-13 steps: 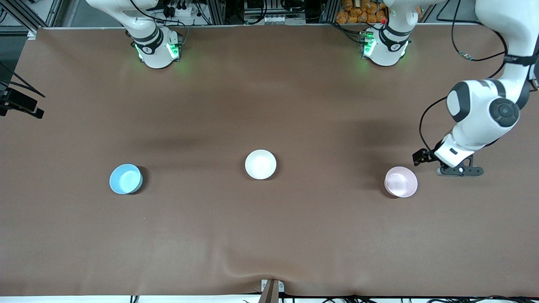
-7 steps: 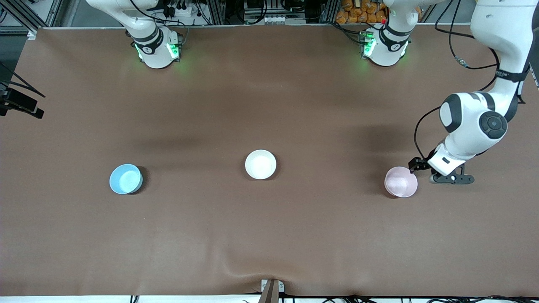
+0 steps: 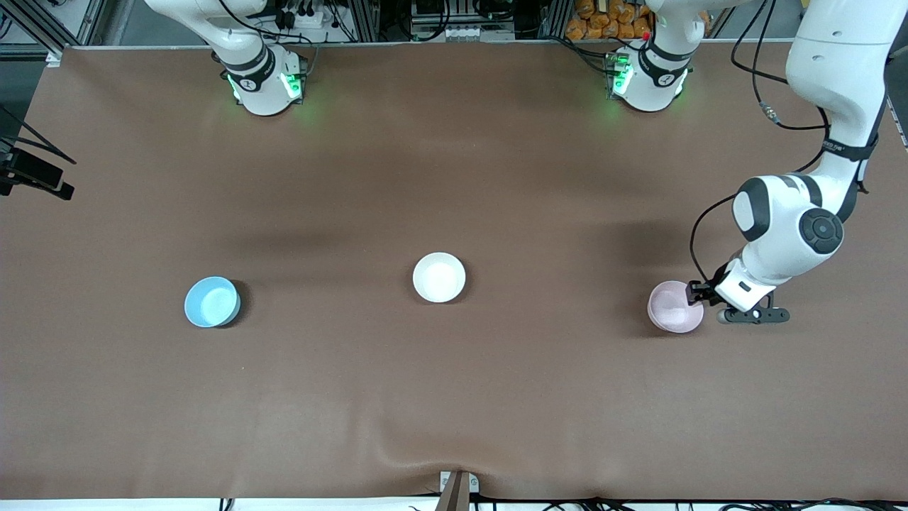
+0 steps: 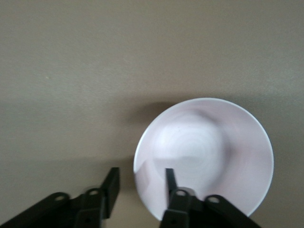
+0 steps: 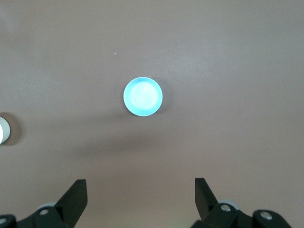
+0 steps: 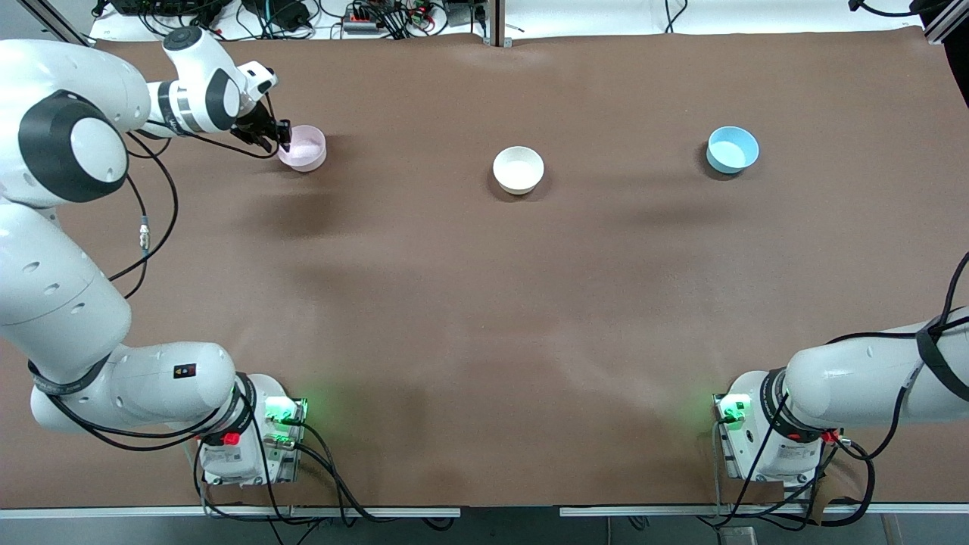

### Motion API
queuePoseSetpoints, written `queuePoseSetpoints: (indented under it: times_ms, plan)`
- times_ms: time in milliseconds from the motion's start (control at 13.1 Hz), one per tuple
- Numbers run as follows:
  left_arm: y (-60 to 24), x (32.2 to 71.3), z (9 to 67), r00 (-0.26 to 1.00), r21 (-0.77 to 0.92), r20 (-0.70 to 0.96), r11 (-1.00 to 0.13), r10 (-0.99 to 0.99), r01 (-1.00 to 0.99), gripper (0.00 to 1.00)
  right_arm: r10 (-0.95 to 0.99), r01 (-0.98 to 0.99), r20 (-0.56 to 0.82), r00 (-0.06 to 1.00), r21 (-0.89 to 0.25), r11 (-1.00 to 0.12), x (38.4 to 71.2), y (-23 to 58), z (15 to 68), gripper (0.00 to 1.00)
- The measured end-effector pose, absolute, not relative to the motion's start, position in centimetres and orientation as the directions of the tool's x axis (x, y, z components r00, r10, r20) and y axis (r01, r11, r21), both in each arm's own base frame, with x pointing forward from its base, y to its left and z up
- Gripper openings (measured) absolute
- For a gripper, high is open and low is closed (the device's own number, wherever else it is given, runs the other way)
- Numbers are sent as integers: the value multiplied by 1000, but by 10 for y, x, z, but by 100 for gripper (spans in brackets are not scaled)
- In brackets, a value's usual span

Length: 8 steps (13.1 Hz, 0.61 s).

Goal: Stack pink and blue bowls on white bowl
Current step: 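Close the left gripper on the pink bowl rim and lift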

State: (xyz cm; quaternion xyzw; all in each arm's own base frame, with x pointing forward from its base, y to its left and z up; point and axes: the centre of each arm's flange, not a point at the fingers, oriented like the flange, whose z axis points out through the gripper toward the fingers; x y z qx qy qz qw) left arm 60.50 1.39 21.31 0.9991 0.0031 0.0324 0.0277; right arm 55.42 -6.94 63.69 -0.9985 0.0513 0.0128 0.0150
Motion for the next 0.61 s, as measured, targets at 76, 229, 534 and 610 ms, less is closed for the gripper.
queuePoseSetpoints:
  times_ms: [76,229,534,610]
  plan:
    - [13,606,205,998,60,57,-998,10,6,24,-102,-103,-27,994,-29,-994,554,-69,637,100]
    - [10,613,200,998,67,64,-998,10,6,5,-102,-103,-27,994,-29,-994,554,-69,637,100]
    - [-4,620,210,996,79,87,-997,-9,-16,5,-102,-103,-27,994,-29,-994,554,-69,637,100]
    - [-14,621,215,996,87,91,-996,-22,-30,4,-102,-103,-27,994,-29,-994,554,-69,637,100]
